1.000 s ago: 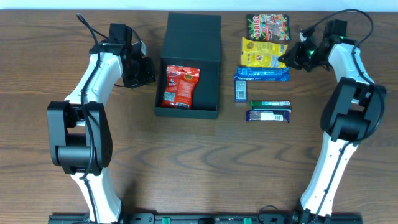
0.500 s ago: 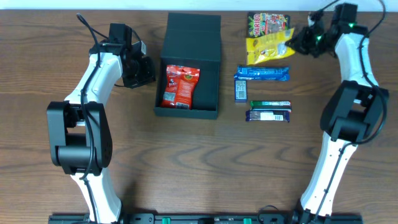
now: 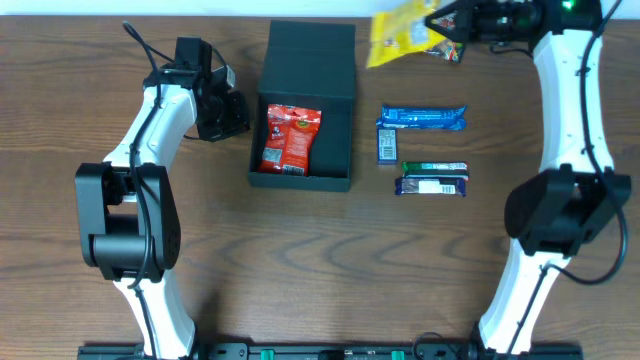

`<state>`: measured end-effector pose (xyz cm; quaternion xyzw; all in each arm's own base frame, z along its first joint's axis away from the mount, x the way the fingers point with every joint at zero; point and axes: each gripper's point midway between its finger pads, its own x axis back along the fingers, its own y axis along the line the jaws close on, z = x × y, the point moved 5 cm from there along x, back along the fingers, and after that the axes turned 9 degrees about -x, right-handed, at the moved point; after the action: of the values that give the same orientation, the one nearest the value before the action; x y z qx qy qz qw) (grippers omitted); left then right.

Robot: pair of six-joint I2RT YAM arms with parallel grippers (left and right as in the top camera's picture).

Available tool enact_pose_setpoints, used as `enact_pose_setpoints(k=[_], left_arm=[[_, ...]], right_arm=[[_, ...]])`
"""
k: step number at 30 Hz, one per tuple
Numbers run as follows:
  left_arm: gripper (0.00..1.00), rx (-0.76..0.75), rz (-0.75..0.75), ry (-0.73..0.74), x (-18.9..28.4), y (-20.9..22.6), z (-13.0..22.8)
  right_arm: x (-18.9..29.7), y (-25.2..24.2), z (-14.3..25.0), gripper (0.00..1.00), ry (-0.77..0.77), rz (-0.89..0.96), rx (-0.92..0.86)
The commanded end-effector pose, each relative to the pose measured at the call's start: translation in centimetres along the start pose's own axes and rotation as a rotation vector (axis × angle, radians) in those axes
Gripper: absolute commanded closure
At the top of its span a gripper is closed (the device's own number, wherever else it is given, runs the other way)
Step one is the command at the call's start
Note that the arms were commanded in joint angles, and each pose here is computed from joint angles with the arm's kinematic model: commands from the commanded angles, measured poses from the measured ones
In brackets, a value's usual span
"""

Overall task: Pack container
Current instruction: 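Carry the yellow bag left and lower it into the black box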

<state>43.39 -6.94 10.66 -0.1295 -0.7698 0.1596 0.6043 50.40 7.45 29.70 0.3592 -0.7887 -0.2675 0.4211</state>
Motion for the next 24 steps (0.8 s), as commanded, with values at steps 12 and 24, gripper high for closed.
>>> enact_pose_setpoints(k=[12, 24], left_arm=[[0.94, 0.046, -0.038, -0.056, 4.0, 5.6, -2.1], [0.94, -0.035, -0.048, -0.080, 6.5, 5.6, -3.4]], right_arm=[[-6.4, 10.0, 12.5, 0.99, 0.508, -0.166, 0.617], [-11.1, 6.4, 13.9, 0.99, 0.602, -0.131, 0.686]])
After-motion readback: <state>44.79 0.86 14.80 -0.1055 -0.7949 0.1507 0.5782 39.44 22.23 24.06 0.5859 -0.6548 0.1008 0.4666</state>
